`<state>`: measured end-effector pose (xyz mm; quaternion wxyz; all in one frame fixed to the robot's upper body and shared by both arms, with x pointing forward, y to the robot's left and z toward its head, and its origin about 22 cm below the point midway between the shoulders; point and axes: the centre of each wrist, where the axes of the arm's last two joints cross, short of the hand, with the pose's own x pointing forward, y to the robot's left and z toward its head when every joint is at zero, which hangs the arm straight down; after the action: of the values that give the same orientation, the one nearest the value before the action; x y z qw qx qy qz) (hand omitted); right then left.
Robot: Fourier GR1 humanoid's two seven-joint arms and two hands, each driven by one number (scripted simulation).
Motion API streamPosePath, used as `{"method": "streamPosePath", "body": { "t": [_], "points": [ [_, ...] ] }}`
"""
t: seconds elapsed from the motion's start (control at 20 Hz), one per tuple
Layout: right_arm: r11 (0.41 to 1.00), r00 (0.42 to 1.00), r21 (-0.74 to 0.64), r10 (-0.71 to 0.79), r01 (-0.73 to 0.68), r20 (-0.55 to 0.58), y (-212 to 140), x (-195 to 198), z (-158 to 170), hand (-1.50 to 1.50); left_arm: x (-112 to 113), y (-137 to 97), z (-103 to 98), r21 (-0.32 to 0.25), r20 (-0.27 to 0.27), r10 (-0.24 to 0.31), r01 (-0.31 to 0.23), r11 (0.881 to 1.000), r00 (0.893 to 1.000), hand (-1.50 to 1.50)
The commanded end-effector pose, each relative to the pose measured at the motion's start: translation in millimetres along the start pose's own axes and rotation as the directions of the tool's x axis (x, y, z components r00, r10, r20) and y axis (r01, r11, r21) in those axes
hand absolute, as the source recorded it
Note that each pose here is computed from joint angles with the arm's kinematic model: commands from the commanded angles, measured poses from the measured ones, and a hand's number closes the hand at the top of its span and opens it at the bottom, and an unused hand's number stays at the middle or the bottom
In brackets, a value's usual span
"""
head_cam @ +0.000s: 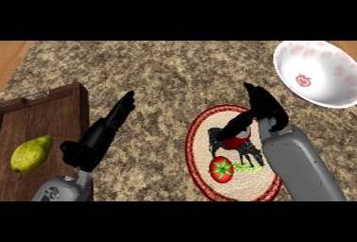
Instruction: Pick the can from the placemat and place it in the bowl
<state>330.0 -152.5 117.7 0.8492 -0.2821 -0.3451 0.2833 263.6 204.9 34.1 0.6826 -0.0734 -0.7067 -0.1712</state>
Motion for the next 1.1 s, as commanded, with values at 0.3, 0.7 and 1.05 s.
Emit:
{"method": "streamPosePath", "body": {
  "t": [0.3, 0.7, 1.05],
  "points": [
    [0.988, 0.973, -0.104, 0.091, -0.115, -0.212, 25, 28, 9, -1.5, -10, 16, -3, 0.022, -0.017, 0.01, -0.009, 1.0, 1.0, 0.0],
    [0.967, 0.955, -0.168, 0.143, -0.19, -0.259, 34, 9, 9, -1.5, -11, -16, -1, 0.008, 0.009, 0.009, -0.009, 1.0, 1.0, 0.0],
    [0.978, 0.941, -0.124, 0.119, -0.166, -0.315, 44, -4, -3, -1.5, -2, -7, -11, 0.014, -0.008, 0.007, -0.007, 1.0, 1.0, 0.0]
  ]
}}
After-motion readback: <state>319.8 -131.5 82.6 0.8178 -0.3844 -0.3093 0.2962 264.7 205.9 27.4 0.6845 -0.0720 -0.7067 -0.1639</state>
